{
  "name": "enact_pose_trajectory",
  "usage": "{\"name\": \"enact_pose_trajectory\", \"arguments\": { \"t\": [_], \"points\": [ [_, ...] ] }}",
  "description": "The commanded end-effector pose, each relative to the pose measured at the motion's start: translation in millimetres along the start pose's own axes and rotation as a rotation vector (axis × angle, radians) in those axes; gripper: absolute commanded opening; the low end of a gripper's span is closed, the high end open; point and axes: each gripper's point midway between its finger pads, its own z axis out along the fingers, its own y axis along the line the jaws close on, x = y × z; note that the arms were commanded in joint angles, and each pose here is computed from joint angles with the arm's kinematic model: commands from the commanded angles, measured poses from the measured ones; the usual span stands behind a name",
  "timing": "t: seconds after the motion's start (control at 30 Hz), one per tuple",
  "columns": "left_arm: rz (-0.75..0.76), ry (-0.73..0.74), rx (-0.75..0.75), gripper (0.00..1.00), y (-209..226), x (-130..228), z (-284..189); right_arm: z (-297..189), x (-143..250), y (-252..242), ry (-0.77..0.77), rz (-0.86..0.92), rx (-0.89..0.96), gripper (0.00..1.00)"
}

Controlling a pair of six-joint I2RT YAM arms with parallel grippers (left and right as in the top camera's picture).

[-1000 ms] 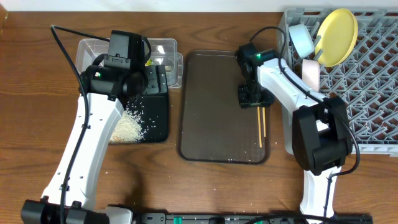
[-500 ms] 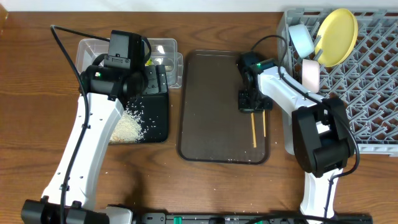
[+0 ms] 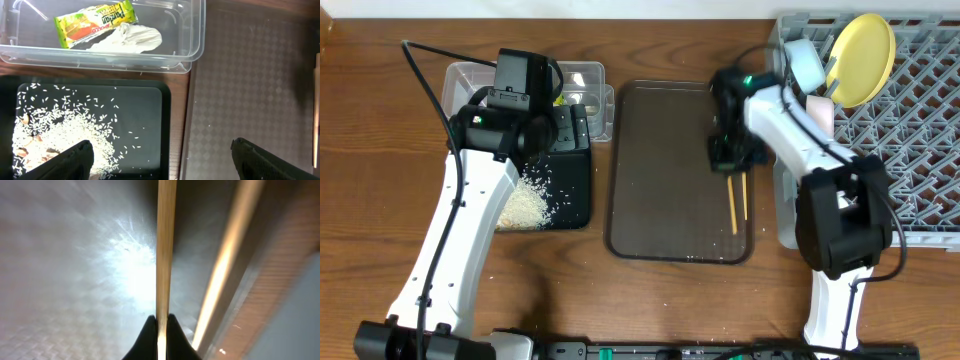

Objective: Sort waste into correct bins and load items into the dishwasher rack
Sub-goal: 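Carry the chopstick with the right gripper and insert it into the rack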

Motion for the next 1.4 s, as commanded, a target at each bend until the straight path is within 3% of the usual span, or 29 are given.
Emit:
{"name": "enact_pose_trajectory", "arguments": {
  "t": [0.0,0.13,0.3,0.47,0.7,0.83,0.87,0.93,0.97,1.2,1.37],
  "points": [
    [-0.005,0.009,-0.017,0.90,4.1,2.0,3.1,-67.0,-16.5,-5.4,-0.137,-0.057,-0.057,0.01],
    [-0.005,0.009,-0.017,0.90,4.1,2.0,3.1,-125.2,-11.0,-47.4,-0.235,-0.041,0.008,0.01],
    [-0.005,0.010,-0.017,0.90,4.1,2.1,3.2,-168.5,2.3,-147.6,-0.314,0.037,0.279,0.01],
    [-0.005,0.010,-0.017,0.90,4.1,2.1,3.1,-163.4,2.6,-201.4,-0.272,-0.043,0.335,0.02],
    [-0.005,0.010,-0.017,0.90,4.1,2.1,3.1,-122.9,-8.7,-249.4,-0.242,-0.024,0.340,0.04],
    [-0.005,0.010,-0.017,0.90,4.1,2.1,3.1,-111.3,-19.5,-237.6,-0.284,-0.051,0.241,0.28],
    [-0.005,0.010,-0.017,0.90,4.1,2.1,3.1,-111.7,-22.4,-231.1,-0.300,-0.058,0.206,0.42],
    [-0.005,0.010,-0.017,0.90,4.1,2.1,3.1,-117.5,-28.3,-220.7,-0.339,-0.041,0.142,0.95],
    [-0.005,0.010,-0.017,0.90,4.1,2.1,3.1,-121.8,-31.9,-214.7,-0.361,-0.021,0.109,0.99],
    [-0.005,0.010,-0.017,0.90,4.1,2.1,3.1,-180.9,-50.9,-124.4,-0.537,-0.139,-0.280,0.99],
    [-0.005,0.009,-0.017,0.90,4.1,2.0,3.1,-180.4,-59.5,-66.8,-0.544,-0.208,-0.293,0.97]
  ]
}}
